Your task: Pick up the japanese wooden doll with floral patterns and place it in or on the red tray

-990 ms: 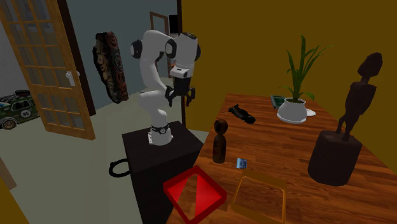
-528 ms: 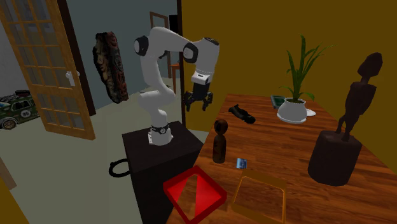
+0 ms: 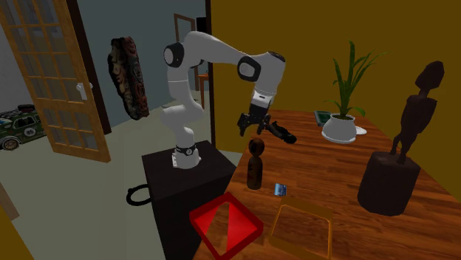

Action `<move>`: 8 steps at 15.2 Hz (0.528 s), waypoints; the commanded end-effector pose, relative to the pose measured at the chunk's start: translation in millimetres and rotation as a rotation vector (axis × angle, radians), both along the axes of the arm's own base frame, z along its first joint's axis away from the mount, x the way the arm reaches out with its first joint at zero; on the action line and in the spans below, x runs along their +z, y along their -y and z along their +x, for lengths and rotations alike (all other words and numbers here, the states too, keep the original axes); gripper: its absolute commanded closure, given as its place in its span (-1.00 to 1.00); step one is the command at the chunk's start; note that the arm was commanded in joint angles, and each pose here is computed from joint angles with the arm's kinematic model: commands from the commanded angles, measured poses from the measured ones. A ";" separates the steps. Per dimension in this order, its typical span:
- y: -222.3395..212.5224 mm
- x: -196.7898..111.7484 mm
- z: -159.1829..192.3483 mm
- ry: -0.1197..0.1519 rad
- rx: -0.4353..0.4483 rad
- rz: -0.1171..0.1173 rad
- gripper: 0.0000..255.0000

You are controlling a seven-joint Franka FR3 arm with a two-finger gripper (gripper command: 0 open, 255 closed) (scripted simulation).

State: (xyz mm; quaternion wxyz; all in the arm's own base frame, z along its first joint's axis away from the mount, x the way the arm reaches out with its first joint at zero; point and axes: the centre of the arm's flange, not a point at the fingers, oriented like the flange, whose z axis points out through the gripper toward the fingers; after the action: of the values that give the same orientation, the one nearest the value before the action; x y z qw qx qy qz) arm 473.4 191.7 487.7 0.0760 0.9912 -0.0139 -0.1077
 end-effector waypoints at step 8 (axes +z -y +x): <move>-22.7 -41.2 11.1 -0.016 0.007 0.001 -1.00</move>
State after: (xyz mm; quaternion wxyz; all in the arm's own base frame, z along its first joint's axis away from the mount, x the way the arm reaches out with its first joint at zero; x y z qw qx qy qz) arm 485.9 214.4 451.0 0.0760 0.9903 -0.0098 -0.1158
